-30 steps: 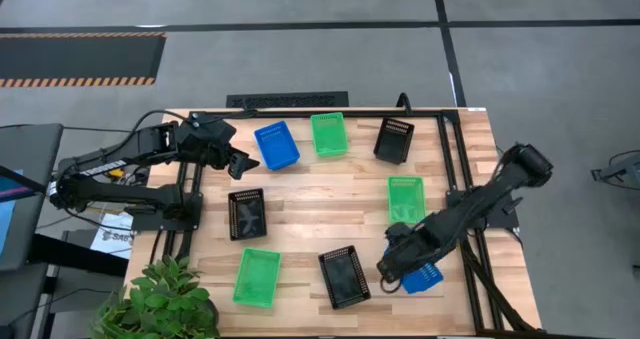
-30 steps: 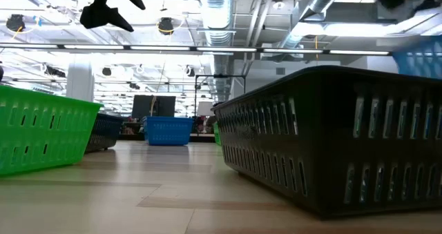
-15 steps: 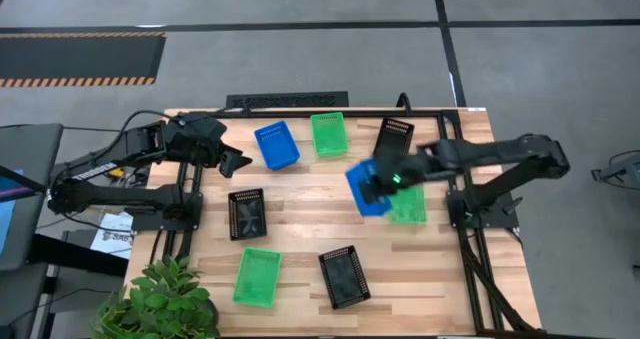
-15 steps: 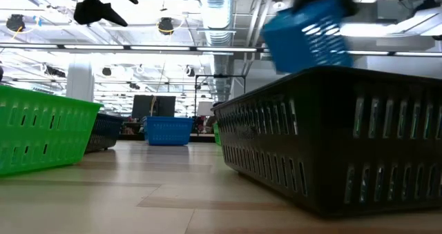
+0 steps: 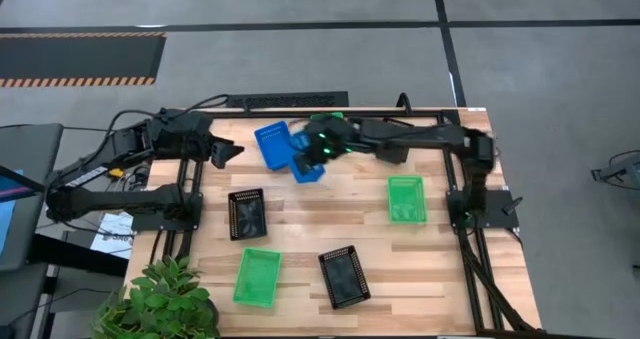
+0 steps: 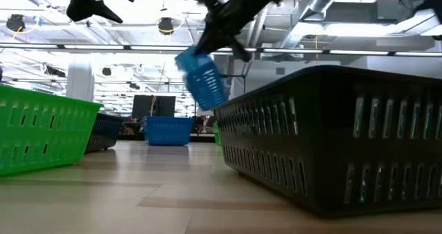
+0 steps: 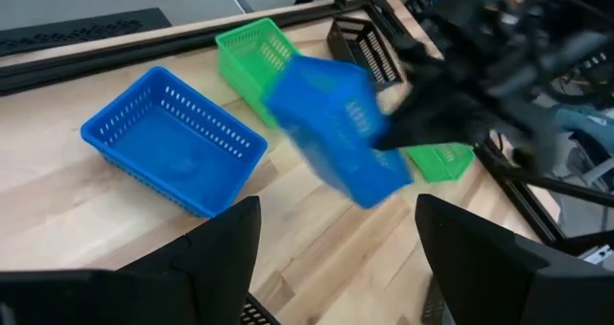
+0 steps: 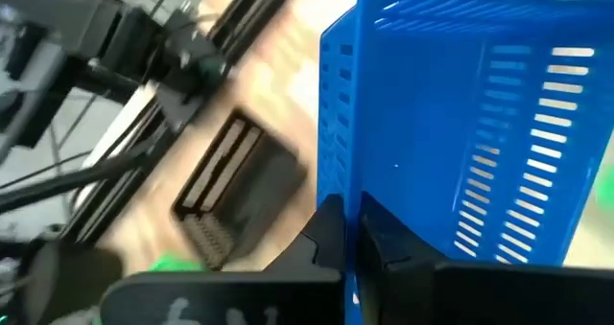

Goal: Stack baskets by color
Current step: Stack the bottom blue bin on the blue bins

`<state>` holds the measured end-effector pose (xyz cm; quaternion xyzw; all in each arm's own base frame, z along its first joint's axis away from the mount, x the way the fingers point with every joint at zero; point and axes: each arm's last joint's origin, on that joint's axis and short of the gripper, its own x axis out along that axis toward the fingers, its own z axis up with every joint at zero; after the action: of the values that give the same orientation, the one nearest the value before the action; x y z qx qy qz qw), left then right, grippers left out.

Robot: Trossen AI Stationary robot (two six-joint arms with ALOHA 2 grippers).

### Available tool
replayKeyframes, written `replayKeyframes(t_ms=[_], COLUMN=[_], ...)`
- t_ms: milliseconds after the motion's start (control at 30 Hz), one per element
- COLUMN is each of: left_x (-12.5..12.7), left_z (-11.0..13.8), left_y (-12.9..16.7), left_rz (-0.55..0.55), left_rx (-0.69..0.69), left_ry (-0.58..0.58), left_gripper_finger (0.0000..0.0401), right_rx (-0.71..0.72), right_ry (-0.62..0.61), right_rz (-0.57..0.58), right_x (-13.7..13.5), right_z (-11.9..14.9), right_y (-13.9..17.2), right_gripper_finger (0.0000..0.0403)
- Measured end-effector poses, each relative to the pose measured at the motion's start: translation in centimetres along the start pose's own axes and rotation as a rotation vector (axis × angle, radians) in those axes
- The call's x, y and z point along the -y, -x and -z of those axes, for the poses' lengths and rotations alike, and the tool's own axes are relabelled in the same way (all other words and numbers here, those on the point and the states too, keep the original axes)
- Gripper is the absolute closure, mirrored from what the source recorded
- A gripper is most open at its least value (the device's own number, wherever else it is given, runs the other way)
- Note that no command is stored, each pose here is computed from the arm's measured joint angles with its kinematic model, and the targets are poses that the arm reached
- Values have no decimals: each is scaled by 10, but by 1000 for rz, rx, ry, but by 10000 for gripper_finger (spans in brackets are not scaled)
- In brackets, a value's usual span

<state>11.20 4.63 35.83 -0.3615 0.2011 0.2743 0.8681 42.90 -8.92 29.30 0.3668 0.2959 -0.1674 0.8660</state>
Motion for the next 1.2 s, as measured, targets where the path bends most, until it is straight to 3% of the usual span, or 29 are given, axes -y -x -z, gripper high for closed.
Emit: replayKeyframes(t_ms=[233,400,567,867,1200], left_x=[0,0,0,-1,-1], left_z=[0,0,-2,-2,-3], left_y=[0,0,0,0,0], left_rz=[-2,-2,-23,-29,-47], left_rx=[3,3,33,41,57], left_ry=[3,16,34,34,34], left_gripper_finger=[136,136,136,136,136], right_rx=[65,94,75,2,-28], right_ry=[125,180,232,241,266], right_rz=[-1,93,196,252,341], right_x=[-7,-5,0,5,10], right_z=[-38,-50,-49,-38,-35], right_y=[-42,-63,-82,-96,-94], right_gripper_finger=[386,386,382,373,317])
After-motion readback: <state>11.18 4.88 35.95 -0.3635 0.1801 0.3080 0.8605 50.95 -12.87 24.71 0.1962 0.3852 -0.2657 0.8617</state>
